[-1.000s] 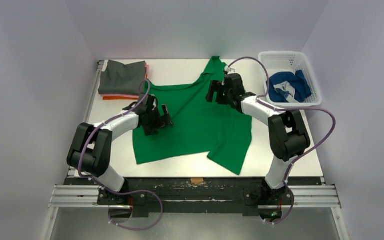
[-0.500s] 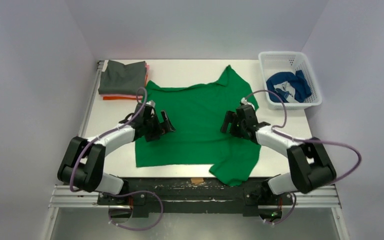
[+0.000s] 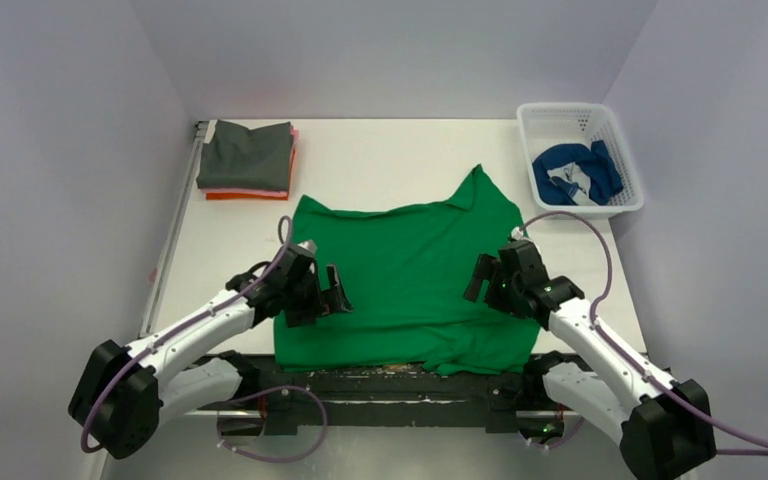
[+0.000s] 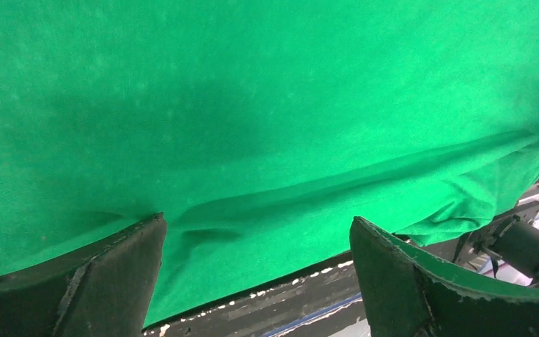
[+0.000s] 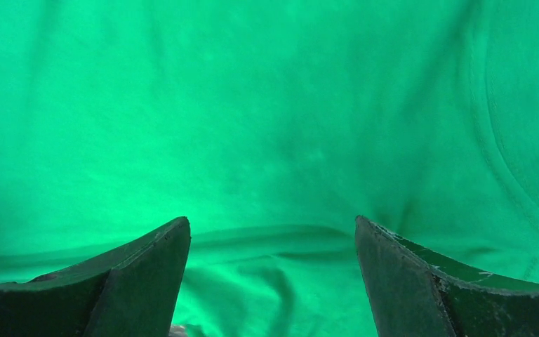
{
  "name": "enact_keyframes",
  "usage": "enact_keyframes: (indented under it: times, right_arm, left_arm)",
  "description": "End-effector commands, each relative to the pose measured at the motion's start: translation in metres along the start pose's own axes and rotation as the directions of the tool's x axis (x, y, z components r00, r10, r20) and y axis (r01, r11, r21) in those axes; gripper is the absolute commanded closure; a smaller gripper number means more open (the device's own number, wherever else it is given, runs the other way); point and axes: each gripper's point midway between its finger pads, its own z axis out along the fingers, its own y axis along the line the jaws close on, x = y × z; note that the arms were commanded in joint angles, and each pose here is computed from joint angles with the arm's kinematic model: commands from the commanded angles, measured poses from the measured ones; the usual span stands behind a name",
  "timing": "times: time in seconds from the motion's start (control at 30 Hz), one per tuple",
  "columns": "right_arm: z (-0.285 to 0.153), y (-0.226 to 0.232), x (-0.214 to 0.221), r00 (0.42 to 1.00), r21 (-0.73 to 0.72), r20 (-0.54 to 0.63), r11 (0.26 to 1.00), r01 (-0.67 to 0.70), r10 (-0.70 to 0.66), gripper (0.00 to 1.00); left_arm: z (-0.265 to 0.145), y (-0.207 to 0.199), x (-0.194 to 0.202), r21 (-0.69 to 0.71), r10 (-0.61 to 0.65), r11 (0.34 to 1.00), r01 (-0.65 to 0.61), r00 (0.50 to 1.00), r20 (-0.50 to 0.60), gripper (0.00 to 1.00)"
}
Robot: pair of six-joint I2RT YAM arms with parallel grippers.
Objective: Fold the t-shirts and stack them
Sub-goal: Flatten out the tshirt
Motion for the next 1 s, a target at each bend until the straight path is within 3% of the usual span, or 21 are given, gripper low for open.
enact_keyframes:
  times: [0.0,0.13,0.37,0.73,0.97]
  right_arm:
    - [-0.013,0.059,-0.072,0.983,-0.152,0.184,0.988,0.036,-0.008,0.14]
    - [0.009,0.089,-0.124,0.967,-0.136,0.254,0.989,0.053,-0.017,0.12]
    - [0.078,0.118,-0.192,0.961,-0.15,0.278,0.988,0.029,0.014,0.14]
    - [0.163,0.136,-0.237,0.963,-0.107,0.269,0.994,0.032,-0.002,0.17]
    - [0.194,0.182,-0.314,0.913,-0.146,0.408,0.987,0.059,0.006,0.18]
  left_arm:
    - [-0.028,-0.043,-0.057,0.025,0.109,0.993,-0.115,0.98,0.167,0.0]
    - [-0.02,-0.077,-0.101,0.018,0.16,0.986,-0.167,0.965,0.209,0.0]
    - [0.033,-0.087,-0.134,0.025,0.141,0.989,-0.145,0.981,0.13,0.0]
    - [0.079,-0.048,-0.136,-0.028,0.07,0.997,-0.069,0.997,0.019,0.0]
    - [0.082,-0.035,-0.127,-0.06,0.055,0.997,-0.055,0.998,-0.003,0.0]
